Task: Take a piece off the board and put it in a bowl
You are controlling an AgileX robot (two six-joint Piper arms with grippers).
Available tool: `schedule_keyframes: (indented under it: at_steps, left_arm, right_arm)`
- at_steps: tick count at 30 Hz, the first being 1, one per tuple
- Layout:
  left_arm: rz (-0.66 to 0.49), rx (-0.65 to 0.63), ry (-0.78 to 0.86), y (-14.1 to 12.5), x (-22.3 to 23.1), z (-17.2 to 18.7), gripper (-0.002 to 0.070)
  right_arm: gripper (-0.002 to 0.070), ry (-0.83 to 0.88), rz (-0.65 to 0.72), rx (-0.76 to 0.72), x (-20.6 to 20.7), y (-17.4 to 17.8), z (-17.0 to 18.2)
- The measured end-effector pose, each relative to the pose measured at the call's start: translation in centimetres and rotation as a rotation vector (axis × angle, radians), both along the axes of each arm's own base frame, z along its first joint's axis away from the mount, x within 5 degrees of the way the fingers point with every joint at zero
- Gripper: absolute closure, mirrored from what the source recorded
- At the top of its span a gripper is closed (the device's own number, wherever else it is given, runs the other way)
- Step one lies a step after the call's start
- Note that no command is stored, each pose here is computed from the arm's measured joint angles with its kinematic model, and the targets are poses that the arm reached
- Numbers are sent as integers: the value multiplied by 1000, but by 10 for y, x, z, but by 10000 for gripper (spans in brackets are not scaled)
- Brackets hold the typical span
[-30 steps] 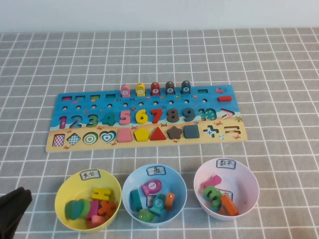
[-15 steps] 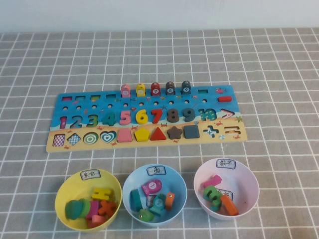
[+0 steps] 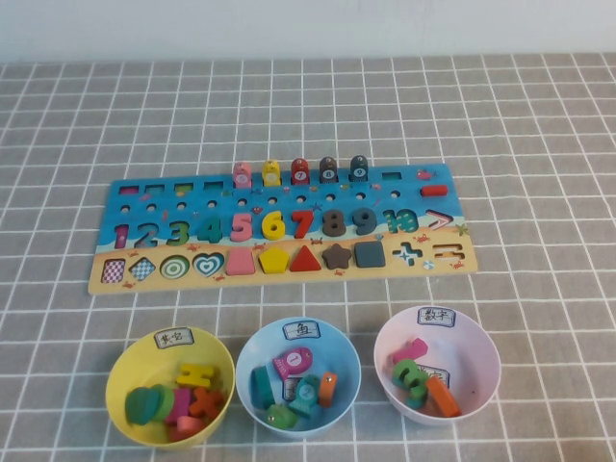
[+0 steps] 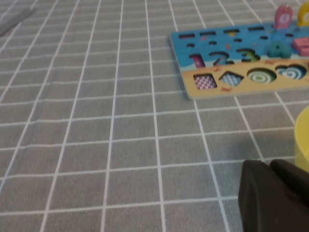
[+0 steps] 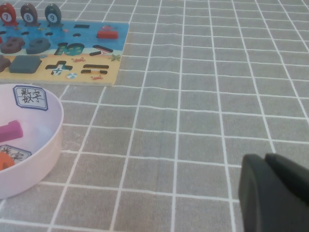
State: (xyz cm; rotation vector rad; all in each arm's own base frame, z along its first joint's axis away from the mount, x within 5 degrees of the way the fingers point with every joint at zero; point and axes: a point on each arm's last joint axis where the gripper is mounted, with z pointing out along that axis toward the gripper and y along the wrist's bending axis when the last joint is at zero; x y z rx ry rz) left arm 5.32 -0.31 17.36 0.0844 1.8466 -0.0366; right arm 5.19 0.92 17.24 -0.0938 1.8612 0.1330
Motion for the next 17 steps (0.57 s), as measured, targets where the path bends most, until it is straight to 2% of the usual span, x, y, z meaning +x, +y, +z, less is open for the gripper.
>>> schedule_keyframes:
  at_steps: [17]
  left_arm:
    - [2, 7, 19, 0, 0, -2, 676]
  right_arm:
    - [694, 0, 0, 0, 0, 0, 0]
